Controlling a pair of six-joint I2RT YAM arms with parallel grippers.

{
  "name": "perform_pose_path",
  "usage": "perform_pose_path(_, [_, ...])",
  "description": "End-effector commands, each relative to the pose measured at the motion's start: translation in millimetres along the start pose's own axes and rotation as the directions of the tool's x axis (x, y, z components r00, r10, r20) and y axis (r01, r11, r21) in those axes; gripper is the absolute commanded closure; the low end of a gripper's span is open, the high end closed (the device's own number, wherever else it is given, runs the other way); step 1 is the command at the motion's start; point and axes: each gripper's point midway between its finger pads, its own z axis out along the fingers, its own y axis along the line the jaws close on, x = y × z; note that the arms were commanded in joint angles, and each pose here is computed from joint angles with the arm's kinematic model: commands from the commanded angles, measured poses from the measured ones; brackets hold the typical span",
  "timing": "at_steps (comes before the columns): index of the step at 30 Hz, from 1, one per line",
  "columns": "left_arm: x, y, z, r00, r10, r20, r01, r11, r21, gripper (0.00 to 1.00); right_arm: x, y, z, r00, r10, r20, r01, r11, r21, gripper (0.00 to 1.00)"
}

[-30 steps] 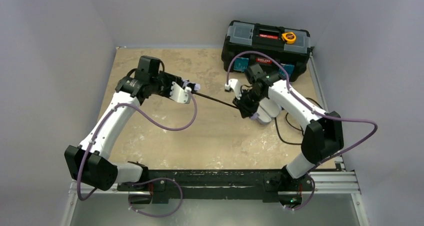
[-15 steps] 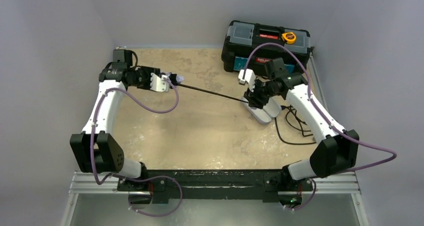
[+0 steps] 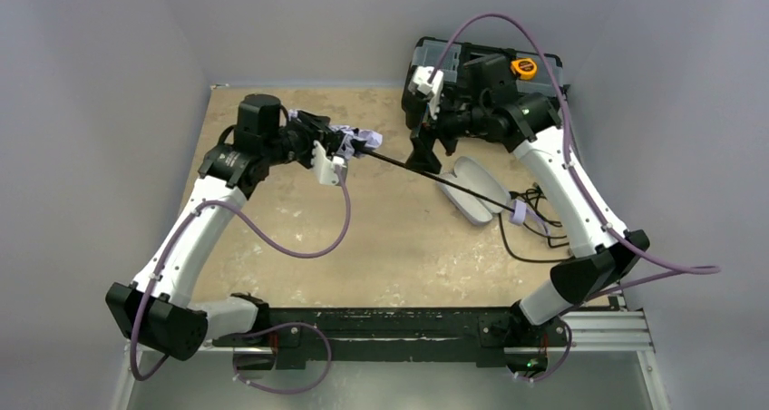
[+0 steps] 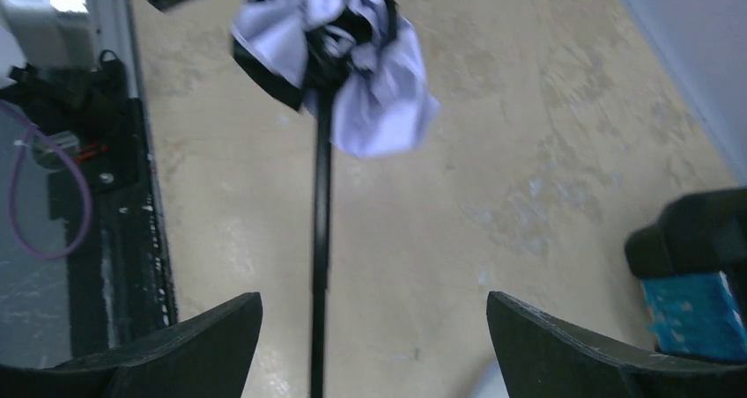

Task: Open the umbrella

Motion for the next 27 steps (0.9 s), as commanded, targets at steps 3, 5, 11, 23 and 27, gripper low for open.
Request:
perform_pose_path(3, [-28,44,0,1.000,0.019,-0.019,-0.022,0.987,-0.160,1.00,-38,39,38,0.995,0.055,0.083,-0.046,0.994,-0.102,0.01])
perform_pose_path(5, [-38,46,1,1.000,0.013,-0.015,-0.016,0.984,-0.178,1.00,-44,43,50,0.994,0.066,0.090,-0.055,0.992,-0.114,0.01])
perform_pose_path(11, [-62,38,-4,0.999,0.017,0.032,-0.010,0.979,-0.204,1.00,-45,20,78,0.988,0.094,0.123,-0.094,0.996,-0.008,0.03])
perform_pose_path(23, [-115,-10,-69,0.881,-0.394,0.262,0.372,0.919,0.129,0.06,-42,23,60,0.974,-0.099,0.202,0.094,0.995,0.035,1.00])
perform_pose_path(27, [-128,-8,-106,0.769,-0.547,0.331,0.524,0.836,0.164,0.00,-23,29,54,0.982,-0.097,0.163,0.094,0.995,0.028,1.00])
